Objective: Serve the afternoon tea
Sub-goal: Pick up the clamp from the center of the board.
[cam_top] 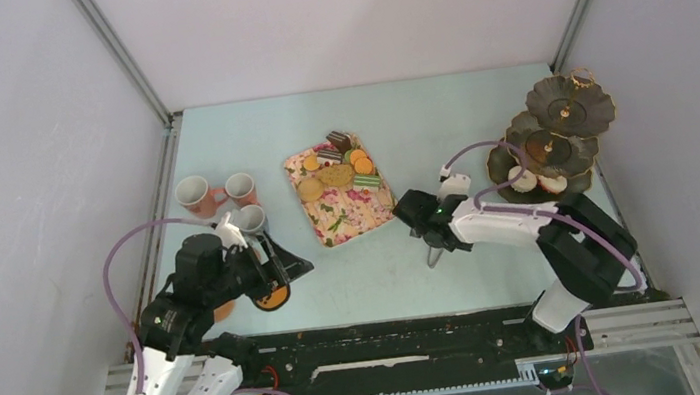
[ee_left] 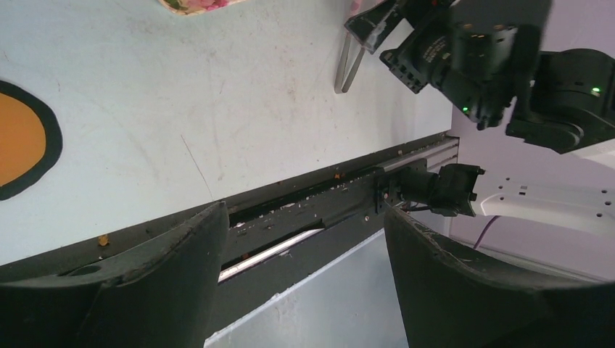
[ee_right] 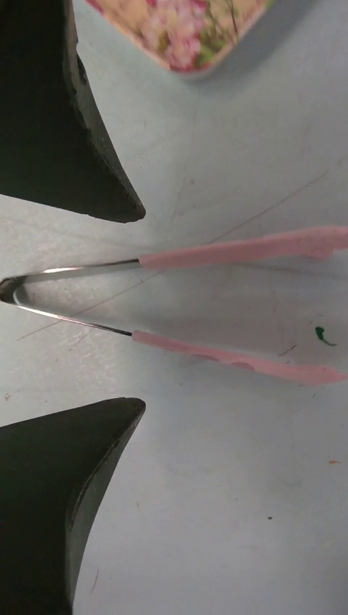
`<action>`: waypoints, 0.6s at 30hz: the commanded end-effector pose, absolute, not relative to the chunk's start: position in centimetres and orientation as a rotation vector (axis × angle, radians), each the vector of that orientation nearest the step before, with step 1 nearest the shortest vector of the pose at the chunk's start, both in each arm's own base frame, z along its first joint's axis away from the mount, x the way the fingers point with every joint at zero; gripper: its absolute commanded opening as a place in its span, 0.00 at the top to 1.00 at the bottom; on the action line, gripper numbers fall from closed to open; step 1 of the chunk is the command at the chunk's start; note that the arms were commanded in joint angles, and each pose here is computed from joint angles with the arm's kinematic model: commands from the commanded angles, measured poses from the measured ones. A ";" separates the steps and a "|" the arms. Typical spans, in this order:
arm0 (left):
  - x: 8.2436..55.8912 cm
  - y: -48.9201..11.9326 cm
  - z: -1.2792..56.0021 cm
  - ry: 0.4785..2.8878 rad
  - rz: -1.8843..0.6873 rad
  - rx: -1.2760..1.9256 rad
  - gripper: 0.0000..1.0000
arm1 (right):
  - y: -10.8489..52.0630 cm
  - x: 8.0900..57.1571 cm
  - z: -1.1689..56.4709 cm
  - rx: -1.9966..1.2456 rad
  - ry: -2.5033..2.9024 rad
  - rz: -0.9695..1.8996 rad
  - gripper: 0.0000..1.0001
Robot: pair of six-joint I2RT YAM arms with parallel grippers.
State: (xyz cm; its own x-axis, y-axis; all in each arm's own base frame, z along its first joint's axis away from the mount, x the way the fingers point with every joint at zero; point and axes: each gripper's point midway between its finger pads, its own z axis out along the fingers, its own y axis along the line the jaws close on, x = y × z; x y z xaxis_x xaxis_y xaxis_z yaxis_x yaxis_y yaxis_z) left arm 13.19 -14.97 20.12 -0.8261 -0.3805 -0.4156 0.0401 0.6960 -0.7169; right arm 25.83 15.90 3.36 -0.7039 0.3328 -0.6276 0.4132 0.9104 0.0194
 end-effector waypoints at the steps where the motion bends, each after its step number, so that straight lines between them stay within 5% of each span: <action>1: 12.8 -15.0 21.2 2.328 -1.032 -0.212 0.16 | 15.7 26.4 2.9 0.575 2.287 -0.262 0.09; 13: 11.7 -14.4 20.6 2.354 -1.003 -0.203 0.16 | 16.3 27.1 -0.6 0.467 2.272 -0.327 0.16; 18: 11.7 -14.4 20.9 2.348 -1.008 -0.203 0.16 | 16.5 26.4 -1.1 0.426 2.311 -0.283 0.33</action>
